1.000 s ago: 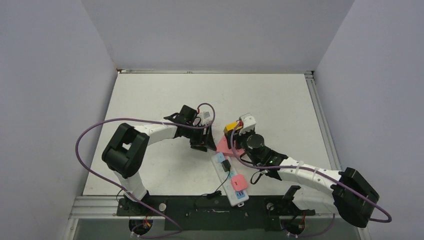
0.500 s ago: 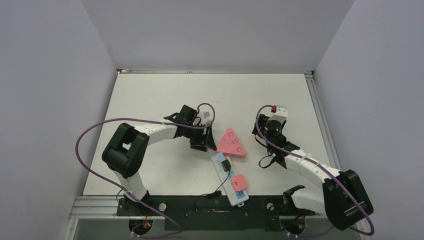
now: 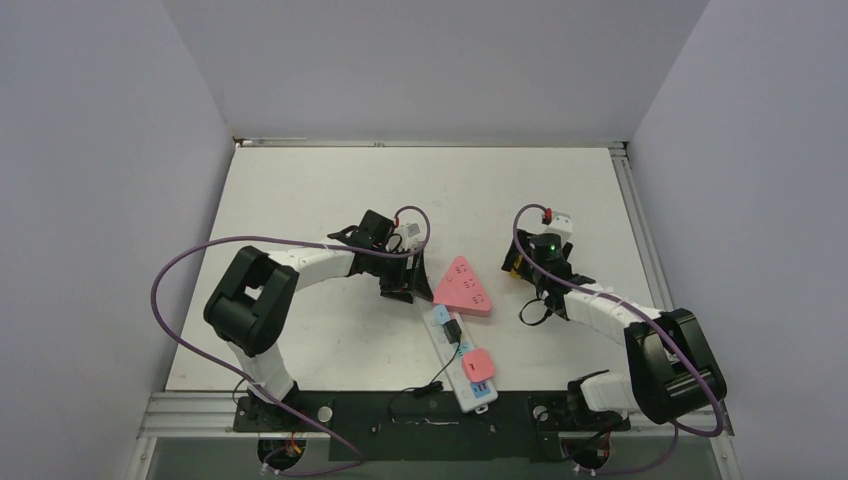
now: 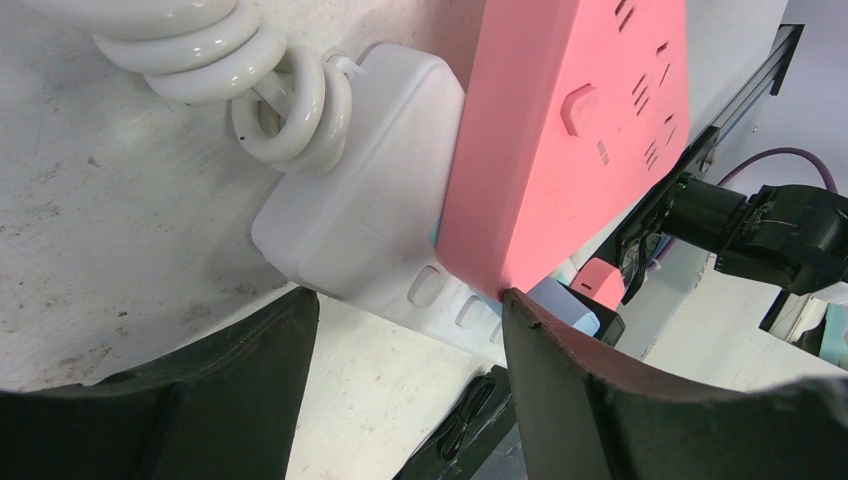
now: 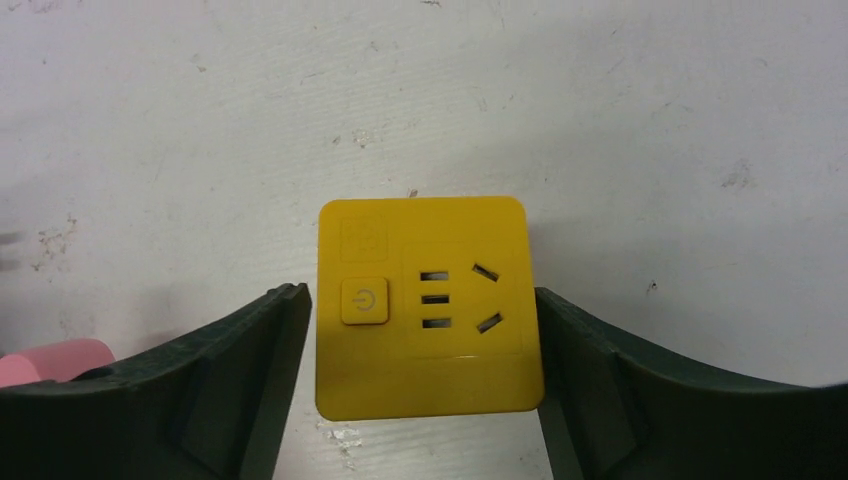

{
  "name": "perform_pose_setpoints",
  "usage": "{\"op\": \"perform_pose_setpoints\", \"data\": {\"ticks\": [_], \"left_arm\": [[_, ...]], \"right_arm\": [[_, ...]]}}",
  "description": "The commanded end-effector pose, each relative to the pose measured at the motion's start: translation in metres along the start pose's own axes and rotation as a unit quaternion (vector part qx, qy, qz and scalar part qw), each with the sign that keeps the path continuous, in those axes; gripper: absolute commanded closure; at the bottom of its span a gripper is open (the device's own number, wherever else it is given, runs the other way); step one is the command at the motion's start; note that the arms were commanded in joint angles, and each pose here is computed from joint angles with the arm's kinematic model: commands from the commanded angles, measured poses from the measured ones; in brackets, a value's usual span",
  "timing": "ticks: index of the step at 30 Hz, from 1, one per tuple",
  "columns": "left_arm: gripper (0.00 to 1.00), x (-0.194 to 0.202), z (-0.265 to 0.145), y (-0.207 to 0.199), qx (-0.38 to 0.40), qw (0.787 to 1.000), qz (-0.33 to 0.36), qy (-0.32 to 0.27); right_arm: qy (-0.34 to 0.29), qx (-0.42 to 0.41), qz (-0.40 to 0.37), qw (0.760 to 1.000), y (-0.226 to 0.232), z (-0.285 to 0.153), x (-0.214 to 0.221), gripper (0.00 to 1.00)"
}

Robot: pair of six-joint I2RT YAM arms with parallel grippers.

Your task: Pull the plug off the socket

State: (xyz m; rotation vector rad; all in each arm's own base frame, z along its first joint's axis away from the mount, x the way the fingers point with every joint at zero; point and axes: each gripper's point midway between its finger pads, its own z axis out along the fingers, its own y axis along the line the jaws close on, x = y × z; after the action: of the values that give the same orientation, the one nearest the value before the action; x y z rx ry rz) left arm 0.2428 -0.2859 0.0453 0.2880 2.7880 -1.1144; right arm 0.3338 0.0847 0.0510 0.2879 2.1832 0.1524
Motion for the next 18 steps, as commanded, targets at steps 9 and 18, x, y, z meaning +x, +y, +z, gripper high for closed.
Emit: {"op": "perform_pose_setpoints", "data": {"ticks": [9, 18], "left_arm": [[0.33, 0.008, 0.004, 0.042, -0.086, 0.996, 0.010, 0.002], [0.32, 0.003, -0.001, 0.036, -0.080, 0.997, 0.017, -0.009]], "right_arm": [[-0.072, -0.024, 0.024, 0.997, 0.011, -0.014, -0.049, 0.09], [-0.125, -0.155, 0.006, 0.980, 0.051, -0.049, -0.071, 0.10]]}}
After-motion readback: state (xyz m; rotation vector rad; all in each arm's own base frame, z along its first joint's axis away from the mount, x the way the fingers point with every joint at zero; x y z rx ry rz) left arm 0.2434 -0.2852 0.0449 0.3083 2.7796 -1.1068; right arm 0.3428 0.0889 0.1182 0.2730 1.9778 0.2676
